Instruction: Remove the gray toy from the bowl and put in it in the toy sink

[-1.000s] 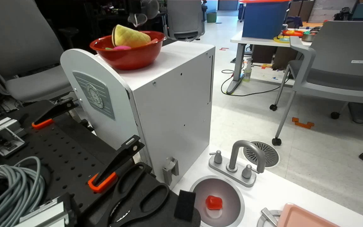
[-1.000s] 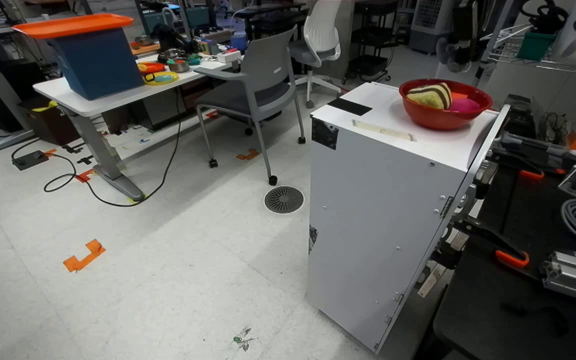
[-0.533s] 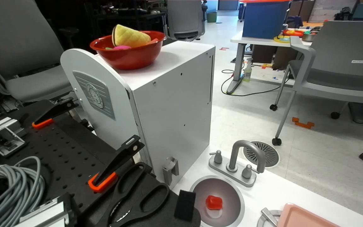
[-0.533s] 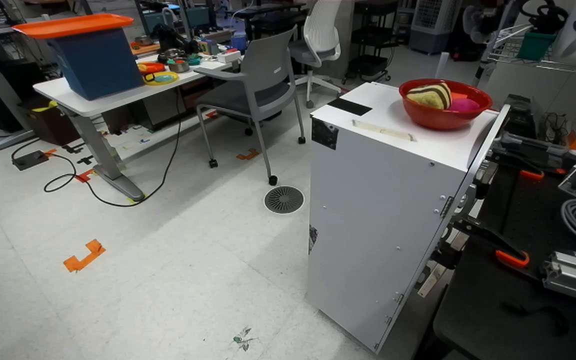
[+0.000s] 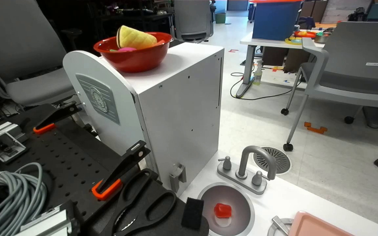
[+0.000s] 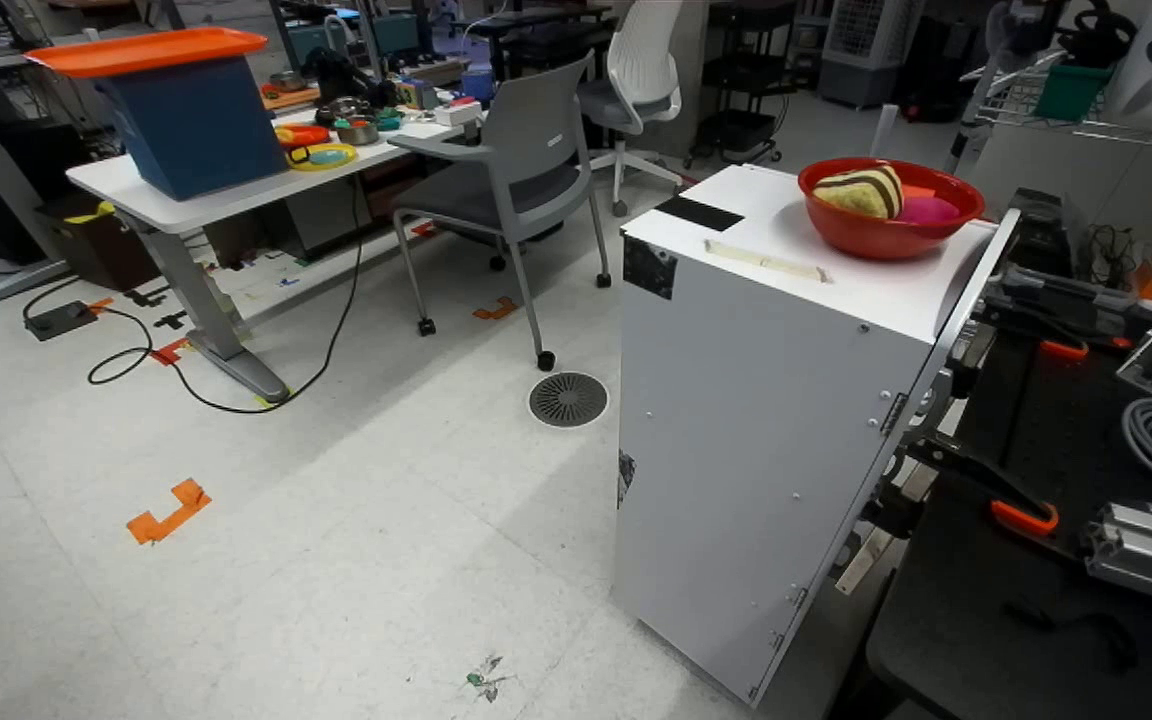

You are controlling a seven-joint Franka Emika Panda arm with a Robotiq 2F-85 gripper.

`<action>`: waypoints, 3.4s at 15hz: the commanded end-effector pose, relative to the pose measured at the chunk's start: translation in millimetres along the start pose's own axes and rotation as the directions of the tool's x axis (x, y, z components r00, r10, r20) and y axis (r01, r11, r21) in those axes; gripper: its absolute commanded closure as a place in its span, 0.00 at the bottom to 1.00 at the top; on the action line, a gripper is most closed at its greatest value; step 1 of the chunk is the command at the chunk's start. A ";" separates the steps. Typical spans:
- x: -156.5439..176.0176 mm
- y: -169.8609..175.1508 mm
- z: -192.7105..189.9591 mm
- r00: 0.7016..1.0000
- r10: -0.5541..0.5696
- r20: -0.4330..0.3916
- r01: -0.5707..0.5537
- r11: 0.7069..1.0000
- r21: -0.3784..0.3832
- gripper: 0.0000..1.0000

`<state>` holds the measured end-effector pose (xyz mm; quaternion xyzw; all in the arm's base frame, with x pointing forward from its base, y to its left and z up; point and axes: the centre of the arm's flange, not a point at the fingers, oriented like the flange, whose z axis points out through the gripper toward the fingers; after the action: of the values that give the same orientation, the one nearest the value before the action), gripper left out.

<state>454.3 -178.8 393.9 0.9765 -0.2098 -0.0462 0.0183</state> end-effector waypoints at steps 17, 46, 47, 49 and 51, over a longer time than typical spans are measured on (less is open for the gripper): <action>37.6 16.6 30.3 0.981 0.135 -0.140 -0.123 0.988 0.090 0.97; 6.9 7.1 29.3 0.986 0.123 -0.115 -0.110 0.987 0.115 0.00; 2.0 1.7 26.0 0.987 0.105 -0.119 -0.092 0.990 0.108 0.00; -4.7 -6.6 20.5 0.990 0.075 -0.118 -0.062 0.992 0.113 0.00; 10.0 -3.7 30.1 0.988 0.103 -0.117 -0.090 0.990 0.111 0.00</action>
<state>461.9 -180.0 363.0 0.9657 -0.2577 0.0261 -0.0184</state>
